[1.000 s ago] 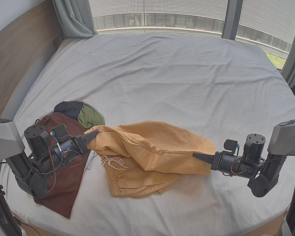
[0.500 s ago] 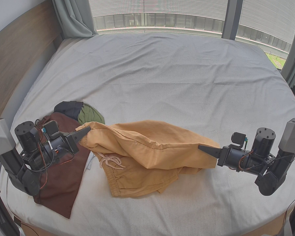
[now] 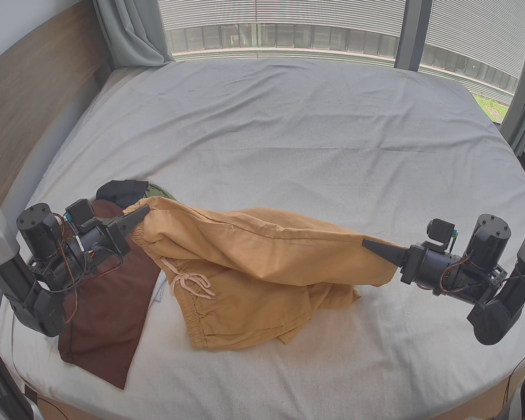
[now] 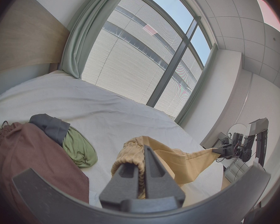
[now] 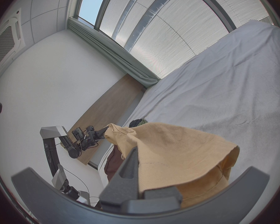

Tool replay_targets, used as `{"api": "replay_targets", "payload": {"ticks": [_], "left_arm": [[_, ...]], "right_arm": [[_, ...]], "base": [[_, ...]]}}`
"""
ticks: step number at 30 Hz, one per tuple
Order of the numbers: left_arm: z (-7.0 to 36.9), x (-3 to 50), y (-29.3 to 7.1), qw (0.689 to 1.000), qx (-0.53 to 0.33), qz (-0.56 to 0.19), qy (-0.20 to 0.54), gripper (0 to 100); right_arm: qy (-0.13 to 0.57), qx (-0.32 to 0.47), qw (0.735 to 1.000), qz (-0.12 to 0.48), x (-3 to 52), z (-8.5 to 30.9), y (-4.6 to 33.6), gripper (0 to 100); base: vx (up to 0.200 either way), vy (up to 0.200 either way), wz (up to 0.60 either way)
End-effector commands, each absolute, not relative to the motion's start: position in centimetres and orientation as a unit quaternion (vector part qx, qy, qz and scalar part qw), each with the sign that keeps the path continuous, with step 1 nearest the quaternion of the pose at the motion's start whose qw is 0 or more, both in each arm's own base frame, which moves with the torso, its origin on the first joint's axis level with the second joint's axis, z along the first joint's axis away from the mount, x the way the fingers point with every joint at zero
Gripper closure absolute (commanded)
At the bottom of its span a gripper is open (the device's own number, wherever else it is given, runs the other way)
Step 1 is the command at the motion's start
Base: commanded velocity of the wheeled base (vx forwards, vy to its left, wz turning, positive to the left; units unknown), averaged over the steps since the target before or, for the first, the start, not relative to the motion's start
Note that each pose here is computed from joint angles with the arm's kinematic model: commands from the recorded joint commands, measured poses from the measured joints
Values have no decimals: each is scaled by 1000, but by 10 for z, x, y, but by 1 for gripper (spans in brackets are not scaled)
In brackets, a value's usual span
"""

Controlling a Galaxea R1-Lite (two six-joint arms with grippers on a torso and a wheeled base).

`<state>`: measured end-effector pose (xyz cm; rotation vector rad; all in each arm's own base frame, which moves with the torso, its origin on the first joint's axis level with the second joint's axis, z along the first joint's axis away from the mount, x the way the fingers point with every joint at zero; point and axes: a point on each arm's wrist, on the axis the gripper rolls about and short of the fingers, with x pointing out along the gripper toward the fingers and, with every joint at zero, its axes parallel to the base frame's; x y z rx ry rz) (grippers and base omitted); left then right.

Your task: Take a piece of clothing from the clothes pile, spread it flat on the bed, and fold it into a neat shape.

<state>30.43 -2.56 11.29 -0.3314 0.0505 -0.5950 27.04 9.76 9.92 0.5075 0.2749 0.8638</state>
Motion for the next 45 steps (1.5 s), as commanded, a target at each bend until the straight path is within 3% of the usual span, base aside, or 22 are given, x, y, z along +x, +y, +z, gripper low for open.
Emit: {"api": "replay_targets", "payload": {"ticks": [1, 28, 45], "left_arm": [[119, 306, -22, 944, -159, -289, 9, 100], [129, 312, -14, 948, -154, -278, -14, 100], [131, 313, -14, 948, -152, -278, -19, 100]], "right_arm": [[116, 240, 869, 418, 267, 108, 97, 100], [73, 256, 865, 426, 259, 138, 92, 100], [52, 254, 877, 405, 266, 144, 77, 100]], "base": [[0, 0, 0], [0, 0, 0], [0, 0, 0]]}}
